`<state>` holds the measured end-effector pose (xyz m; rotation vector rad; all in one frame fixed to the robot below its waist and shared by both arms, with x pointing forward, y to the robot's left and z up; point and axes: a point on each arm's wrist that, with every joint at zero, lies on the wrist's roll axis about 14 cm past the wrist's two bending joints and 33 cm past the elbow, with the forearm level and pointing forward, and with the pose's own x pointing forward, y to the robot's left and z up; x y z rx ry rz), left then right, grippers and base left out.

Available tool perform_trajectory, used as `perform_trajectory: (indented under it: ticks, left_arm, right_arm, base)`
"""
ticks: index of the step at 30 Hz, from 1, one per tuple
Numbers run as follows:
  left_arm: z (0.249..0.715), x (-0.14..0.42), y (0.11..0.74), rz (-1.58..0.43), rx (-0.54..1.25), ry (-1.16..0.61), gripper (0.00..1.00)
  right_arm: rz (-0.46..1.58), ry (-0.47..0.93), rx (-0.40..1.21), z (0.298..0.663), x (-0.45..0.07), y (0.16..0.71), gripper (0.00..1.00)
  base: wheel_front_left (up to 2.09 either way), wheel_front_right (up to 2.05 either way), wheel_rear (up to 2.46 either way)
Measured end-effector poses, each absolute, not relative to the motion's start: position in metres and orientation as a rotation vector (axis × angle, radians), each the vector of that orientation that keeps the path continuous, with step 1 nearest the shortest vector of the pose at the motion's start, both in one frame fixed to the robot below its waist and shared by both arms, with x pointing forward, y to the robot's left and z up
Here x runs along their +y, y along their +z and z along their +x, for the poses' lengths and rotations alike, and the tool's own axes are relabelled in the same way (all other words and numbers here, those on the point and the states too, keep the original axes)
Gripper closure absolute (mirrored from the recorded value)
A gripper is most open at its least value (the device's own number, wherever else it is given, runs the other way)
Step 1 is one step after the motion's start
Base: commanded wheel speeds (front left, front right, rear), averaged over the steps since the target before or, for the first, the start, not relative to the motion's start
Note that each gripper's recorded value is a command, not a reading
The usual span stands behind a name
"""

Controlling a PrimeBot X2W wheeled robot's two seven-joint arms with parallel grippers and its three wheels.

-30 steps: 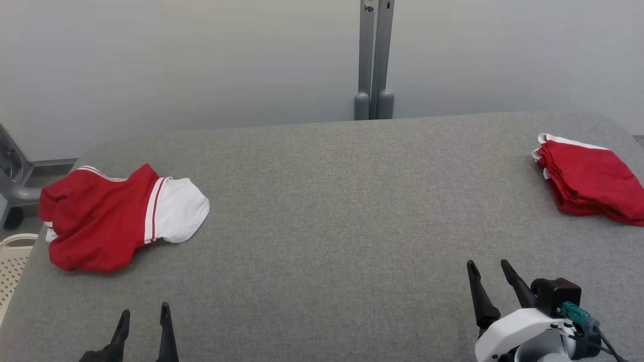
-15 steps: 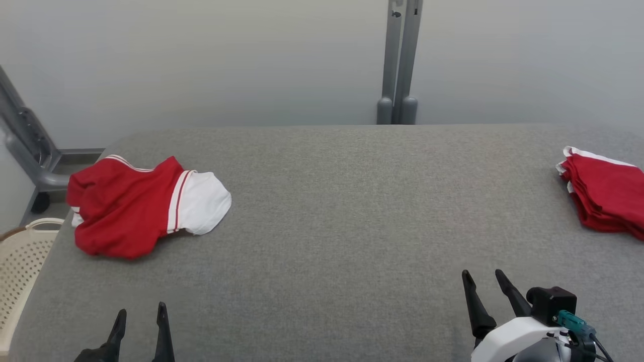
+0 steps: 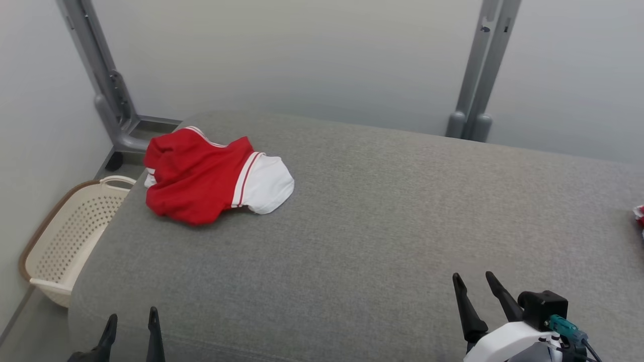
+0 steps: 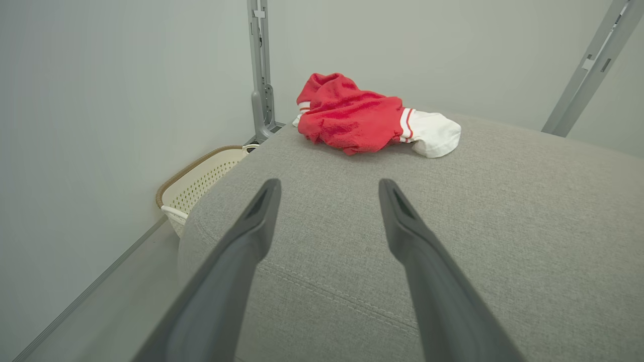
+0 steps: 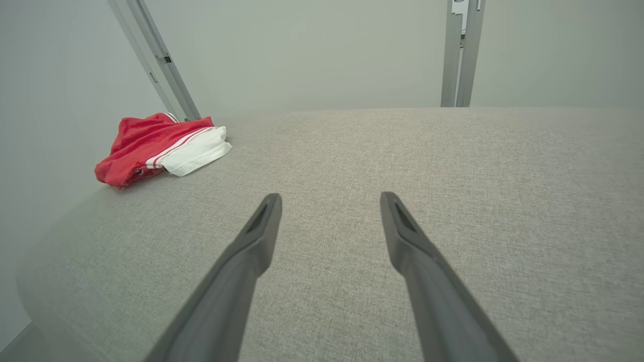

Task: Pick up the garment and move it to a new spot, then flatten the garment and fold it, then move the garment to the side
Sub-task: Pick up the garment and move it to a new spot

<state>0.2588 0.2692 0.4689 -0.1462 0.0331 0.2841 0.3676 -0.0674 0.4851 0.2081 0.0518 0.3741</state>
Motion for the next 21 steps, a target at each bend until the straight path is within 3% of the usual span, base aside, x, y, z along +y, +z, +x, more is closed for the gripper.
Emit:
perform_trajectory:
  ticks: [13,21]
  left_arm:
    - [0.196,0.315,0.462,-0.166,0.046,0.488,0.0]
    - [0.185,0.32,0.461,-0.176,0.052,0.528,0.0]
  right_arm:
    - [0.178,0.573,0.083,0.367,0.0,0.482,0.0]
    - [0.177,0.612,0.088,0.366,0.014,0.481,0.0]
  base:
    - [0.0,0.0,0.0]
    - [0.0,0.0,0.0]
